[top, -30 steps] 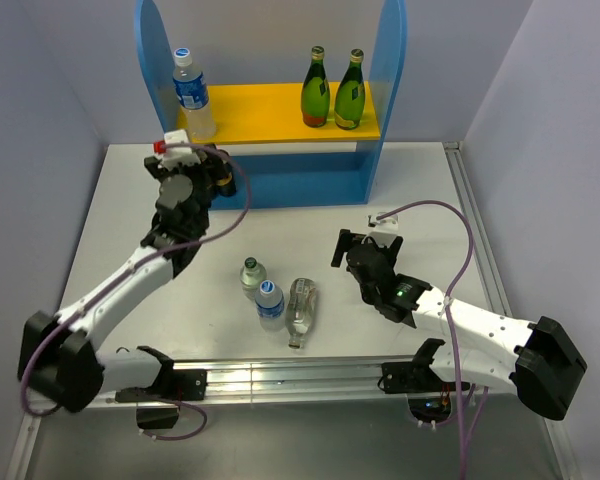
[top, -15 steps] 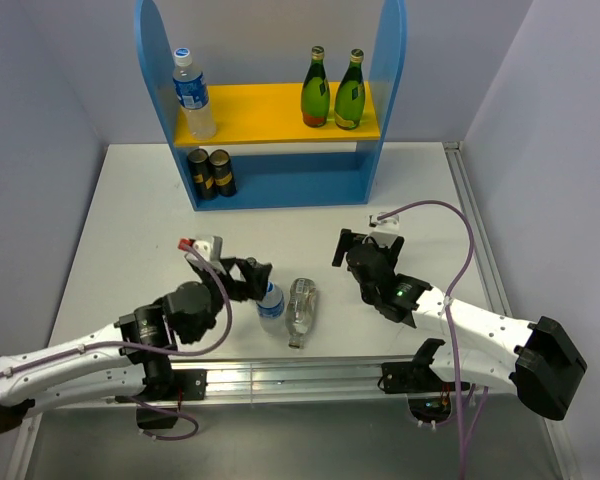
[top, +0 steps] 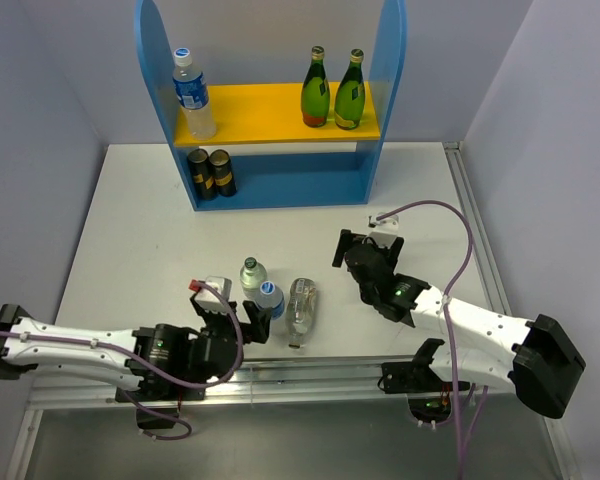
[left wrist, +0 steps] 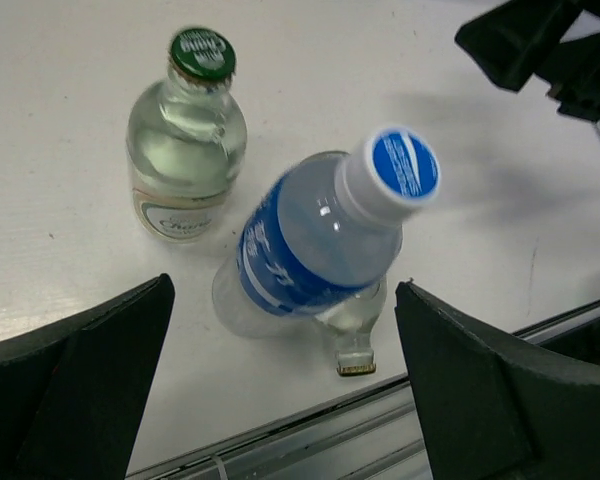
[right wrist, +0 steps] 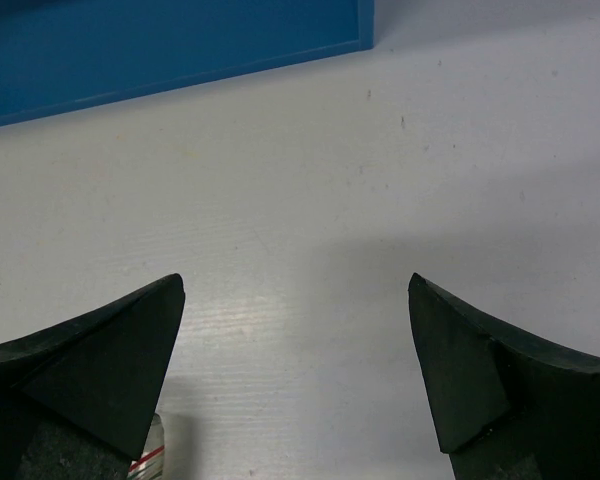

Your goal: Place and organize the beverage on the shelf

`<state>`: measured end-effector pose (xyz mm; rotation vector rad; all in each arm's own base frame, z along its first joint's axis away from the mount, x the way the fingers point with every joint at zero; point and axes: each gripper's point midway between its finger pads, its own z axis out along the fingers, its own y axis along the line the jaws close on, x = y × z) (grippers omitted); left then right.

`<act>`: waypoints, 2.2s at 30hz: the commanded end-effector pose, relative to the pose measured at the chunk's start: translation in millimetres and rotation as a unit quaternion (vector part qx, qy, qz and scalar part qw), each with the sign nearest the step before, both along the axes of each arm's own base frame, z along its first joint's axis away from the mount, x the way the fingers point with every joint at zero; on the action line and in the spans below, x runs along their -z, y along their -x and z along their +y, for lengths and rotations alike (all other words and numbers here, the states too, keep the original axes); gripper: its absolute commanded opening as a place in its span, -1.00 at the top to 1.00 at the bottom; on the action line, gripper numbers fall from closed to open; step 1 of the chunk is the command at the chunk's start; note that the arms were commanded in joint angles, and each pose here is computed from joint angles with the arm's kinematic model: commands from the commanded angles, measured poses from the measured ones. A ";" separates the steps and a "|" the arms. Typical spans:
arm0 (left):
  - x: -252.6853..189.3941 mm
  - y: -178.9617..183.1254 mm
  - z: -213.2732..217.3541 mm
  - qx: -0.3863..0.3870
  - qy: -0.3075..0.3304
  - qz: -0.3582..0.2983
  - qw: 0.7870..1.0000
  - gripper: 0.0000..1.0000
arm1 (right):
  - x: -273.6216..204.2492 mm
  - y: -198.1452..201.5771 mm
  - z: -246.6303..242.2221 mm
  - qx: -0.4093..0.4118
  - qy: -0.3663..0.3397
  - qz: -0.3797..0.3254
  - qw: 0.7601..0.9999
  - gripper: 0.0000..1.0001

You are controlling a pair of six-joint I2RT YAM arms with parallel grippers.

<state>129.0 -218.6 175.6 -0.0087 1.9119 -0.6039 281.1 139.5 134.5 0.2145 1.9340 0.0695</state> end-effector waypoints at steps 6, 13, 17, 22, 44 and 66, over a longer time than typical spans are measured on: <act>20.1 10.1 -16.2 -0.007 0.002 -0.019 1.000 -0.99 | -14.1 -8.5 0.1 0.021 -0.011 -0.015 1.000 -1.00; 65.4 6.3 -24.8 0.012 -0.013 -0.034 0.999 -0.99 | -12.3 -8.6 0.5 0.021 -0.009 -0.013 1.000 -1.00; 70.2 -0.9 -36.5 0.033 -0.021 -0.054 0.998 -0.99 | -10.8 -8.9 -0.1 0.023 -0.006 -0.012 1.000 -1.00; 66.7 -11.6 -53.5 0.046 -0.025 -0.078 0.996 -0.99 | -9.5 -9.7 0.4 0.024 -0.003 -0.010 1.000 -1.00; 73.8 -61.6 -71.3 -0.023 -0.084 -0.092 0.992 0.99 | -9.7 -11.9 0.7 0.026 0.002 -0.009 1.000 -1.00; -290.3 -227.9 -16.3 -0.129 -0.045 -0.244 0.960 0.99 | -11.1 -13.4 6.2 0.015 -0.002 -0.009 1.000 -1.00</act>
